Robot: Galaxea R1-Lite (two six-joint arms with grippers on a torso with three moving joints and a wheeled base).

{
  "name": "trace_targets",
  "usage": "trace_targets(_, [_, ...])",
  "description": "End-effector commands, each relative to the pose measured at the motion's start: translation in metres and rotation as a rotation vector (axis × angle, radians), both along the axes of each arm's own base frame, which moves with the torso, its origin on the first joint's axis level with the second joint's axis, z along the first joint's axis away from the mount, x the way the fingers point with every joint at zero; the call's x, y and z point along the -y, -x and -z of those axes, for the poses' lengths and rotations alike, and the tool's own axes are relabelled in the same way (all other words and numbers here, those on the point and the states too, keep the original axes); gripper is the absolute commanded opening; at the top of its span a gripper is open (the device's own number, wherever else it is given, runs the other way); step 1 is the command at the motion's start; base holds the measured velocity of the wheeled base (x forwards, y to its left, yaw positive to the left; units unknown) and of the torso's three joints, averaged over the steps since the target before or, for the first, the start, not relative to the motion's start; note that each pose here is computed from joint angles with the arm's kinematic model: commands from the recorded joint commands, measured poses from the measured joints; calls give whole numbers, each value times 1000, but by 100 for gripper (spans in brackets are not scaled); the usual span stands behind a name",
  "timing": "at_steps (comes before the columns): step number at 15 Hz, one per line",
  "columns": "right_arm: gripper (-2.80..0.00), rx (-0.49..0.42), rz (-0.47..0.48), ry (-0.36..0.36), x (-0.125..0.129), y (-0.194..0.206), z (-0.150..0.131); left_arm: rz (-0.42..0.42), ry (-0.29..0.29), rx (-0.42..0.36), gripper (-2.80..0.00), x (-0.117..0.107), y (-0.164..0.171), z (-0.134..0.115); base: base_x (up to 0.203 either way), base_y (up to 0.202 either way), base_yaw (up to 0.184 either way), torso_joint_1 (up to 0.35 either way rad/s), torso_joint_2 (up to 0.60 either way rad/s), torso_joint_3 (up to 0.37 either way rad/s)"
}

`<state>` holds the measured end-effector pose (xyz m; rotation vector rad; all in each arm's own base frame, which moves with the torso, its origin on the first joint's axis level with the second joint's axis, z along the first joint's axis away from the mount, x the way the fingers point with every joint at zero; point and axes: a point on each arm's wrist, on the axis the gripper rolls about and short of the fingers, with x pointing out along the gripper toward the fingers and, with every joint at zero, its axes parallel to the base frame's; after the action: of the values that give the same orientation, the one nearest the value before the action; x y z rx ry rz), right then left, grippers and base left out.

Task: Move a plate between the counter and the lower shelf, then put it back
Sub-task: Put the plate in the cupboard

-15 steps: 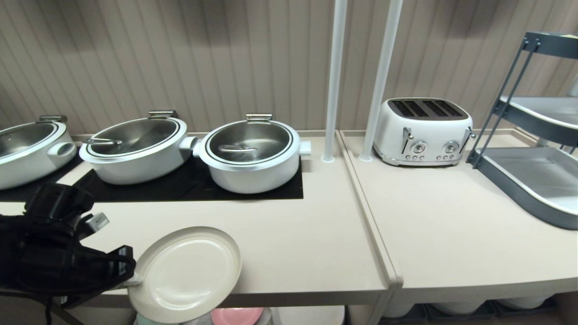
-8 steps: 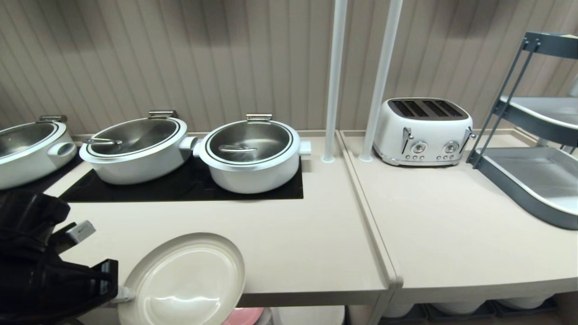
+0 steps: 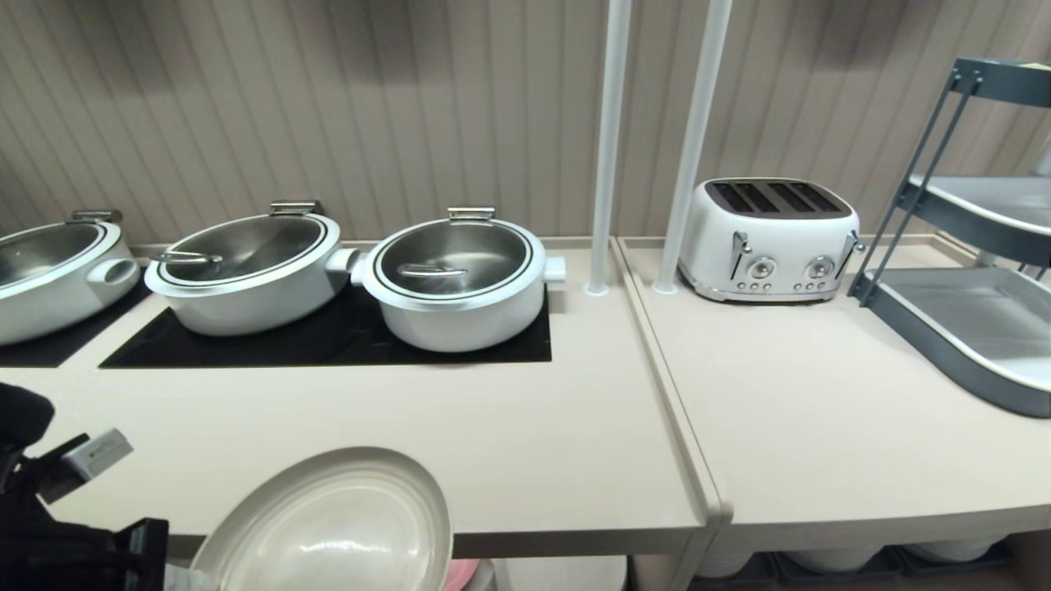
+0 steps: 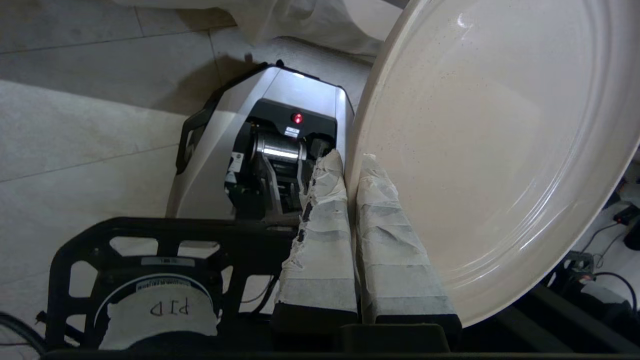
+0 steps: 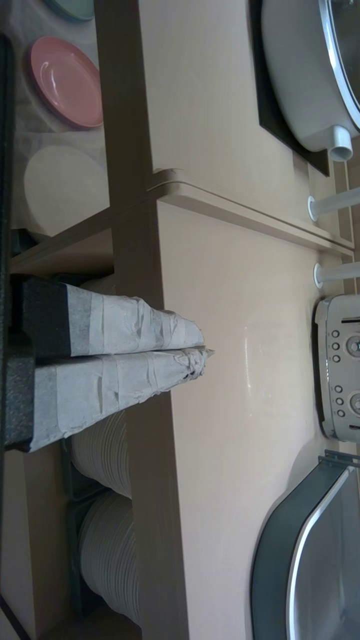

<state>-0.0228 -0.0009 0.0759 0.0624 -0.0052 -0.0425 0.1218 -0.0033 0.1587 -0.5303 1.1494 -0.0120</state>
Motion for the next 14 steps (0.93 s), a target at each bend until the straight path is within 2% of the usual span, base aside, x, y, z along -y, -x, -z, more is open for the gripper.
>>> trace_targets(1, [-280, 1, 0, -1, 0, 0, 0, 5, 1, 33, -280, 1, 14, -2, 0, 0, 0, 0, 0, 0])
trace_targets(5, [-280, 1, 0, -1, 0, 0, 0, 38, 4, 45, -280, 4, 40, 9, 0, 0, 0, 0, 0, 0])
trace_targets(10, [-280, 1, 0, -1, 0, 0, 0, 94, 3, 61, -280, 9, 41, 7, 0, 0, 0, 0, 0, 0])
trace_targets(14, [-280, 1, 0, -1, 0, 0, 0, 87, -7, 54, -280, 8, 41, 9, 0, 0, 0, 0, 0, 0])
